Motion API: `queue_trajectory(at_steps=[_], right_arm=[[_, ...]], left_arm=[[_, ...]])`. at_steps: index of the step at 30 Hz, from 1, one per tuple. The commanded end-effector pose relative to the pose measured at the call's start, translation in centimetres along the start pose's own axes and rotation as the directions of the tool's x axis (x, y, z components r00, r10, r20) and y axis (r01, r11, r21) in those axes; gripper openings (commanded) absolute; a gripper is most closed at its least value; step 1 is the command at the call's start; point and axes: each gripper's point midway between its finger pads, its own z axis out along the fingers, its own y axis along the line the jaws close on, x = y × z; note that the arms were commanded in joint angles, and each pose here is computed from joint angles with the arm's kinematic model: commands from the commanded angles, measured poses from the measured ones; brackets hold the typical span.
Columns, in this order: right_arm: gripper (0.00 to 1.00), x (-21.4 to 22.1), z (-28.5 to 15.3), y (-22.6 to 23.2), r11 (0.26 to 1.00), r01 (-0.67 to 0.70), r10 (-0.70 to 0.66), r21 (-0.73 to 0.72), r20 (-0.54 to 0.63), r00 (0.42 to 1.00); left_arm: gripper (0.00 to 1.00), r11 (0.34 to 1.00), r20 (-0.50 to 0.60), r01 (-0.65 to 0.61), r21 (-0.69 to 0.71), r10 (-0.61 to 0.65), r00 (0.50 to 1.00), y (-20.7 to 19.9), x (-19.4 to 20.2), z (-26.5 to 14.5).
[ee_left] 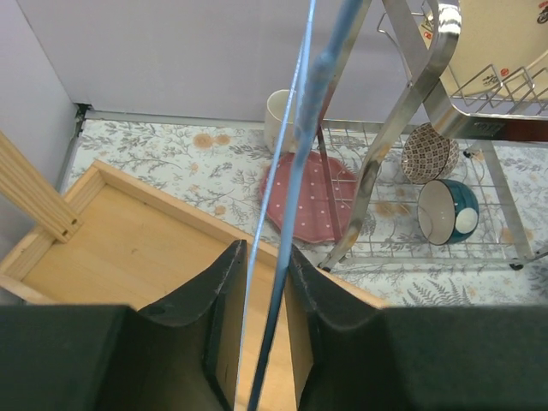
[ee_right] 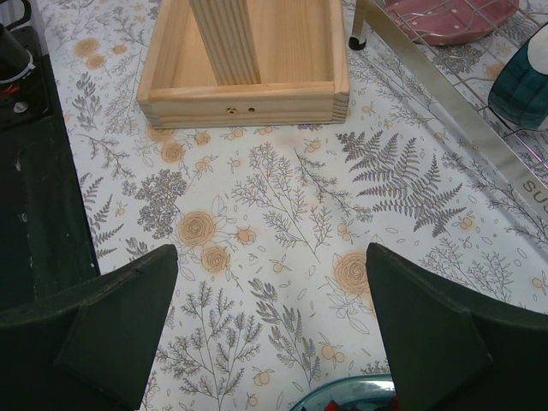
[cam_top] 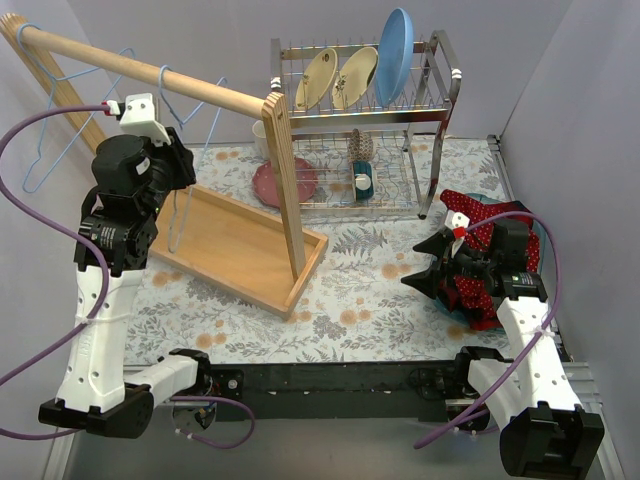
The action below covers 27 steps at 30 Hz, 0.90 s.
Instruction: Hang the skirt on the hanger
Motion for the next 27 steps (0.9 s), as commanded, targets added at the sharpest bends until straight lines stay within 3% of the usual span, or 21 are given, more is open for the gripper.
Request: queue_trajectory(at_steps=[1, 7, 18, 27], right_arm=[[0.99, -1.2, 0.0, 0.4, 0.999, 0.041, -0.041, -0.02, 0.024, 0.999], [0.99, -1.1, 0.0, 0.3, 0.999, 0.04, -0.039, -0.02, 0.023, 0.999], [0.99, -1.0, 0.0, 0.2, 0.999, 0.037, -0.036, -0.018, 0.021, 0.999], [0.99, -1.1, 0.0, 0.2, 0.999, 0.038, -0.038, -0.017, 0.021, 0.999]], left_arm=[[0.21, 1.0, 0.024, -0.009, -0.008, 0.009, 1.0, 0.2, -0.9, -0.4], [0.0, 1.0, 0.066, -0.004, -0.008, 0.005, 0.998, 0.4, -1.7, -1.5], [0.0, 0.997, 0.23, 0.042, 0.062, -0.055, 0.972, -0.6, -6.5, -5.3], [0.0, 0.987, 0.273, 0.125, 0.101, -0.149, 0.95, -0.3, -5.9, -9.6]])
